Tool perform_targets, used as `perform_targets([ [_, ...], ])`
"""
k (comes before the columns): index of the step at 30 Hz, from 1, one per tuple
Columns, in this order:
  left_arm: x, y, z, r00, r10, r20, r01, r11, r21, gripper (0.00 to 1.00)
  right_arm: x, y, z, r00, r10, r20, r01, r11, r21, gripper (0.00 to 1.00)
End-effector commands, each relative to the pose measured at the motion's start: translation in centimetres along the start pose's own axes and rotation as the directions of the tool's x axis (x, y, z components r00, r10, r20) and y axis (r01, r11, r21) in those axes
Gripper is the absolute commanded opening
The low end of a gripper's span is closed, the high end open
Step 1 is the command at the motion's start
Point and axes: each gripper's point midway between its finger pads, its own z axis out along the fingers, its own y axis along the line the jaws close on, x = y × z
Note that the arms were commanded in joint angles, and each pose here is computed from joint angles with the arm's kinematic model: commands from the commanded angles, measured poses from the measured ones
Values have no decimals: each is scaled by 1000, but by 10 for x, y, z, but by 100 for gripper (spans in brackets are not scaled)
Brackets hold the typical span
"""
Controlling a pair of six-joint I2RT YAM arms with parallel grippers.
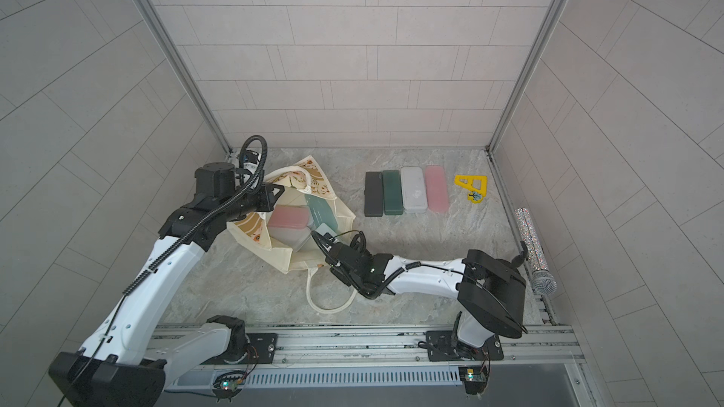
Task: Take out the pencil case from the canvas bag
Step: Pick up the pencil case from the canvas bag, then place the pencil case at the center of the board.
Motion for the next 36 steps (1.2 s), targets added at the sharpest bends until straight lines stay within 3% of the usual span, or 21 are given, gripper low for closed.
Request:
perform_targets([
  [1,-17,5,-9,998,5,62,-2,999,-38,0,10,3,-11,998,45,-40,-46,999,-25,60],
  [7,-18,25,-18,997,5,77,8,986,-167,0,17,-2,-31,992,123,-29,-125,991,-40,60],
  [13,-23,34,-25,995,-4,104,26,977,-213,0,19,-18,-61,986,163,12,-163,986,-34,59],
  [19,-24,52,-34,993,-7,120,45,950,-310,0,34,-44,-83,981,192,34,-193,980,40,59],
  [23,-25,52,-36,991,-18,132,58,951,-305,0,44,-68,-92,967,248,48,-253,959,129,58],
  [27,-24,46,-31,992,-21,124,53,966,-255,0,63,-92,-90,933,359,15,-354,913,201,56],
  [32,-21,31,-21,995,-19,96,34,987,-158,0,95,-118,-90,851,523,-53,-497,834,240,56],
  [36,-22,28,-22,995,-14,98,29,989,-148,0,115,-141,-105,801,595,-68,-554,778,295,57],
])
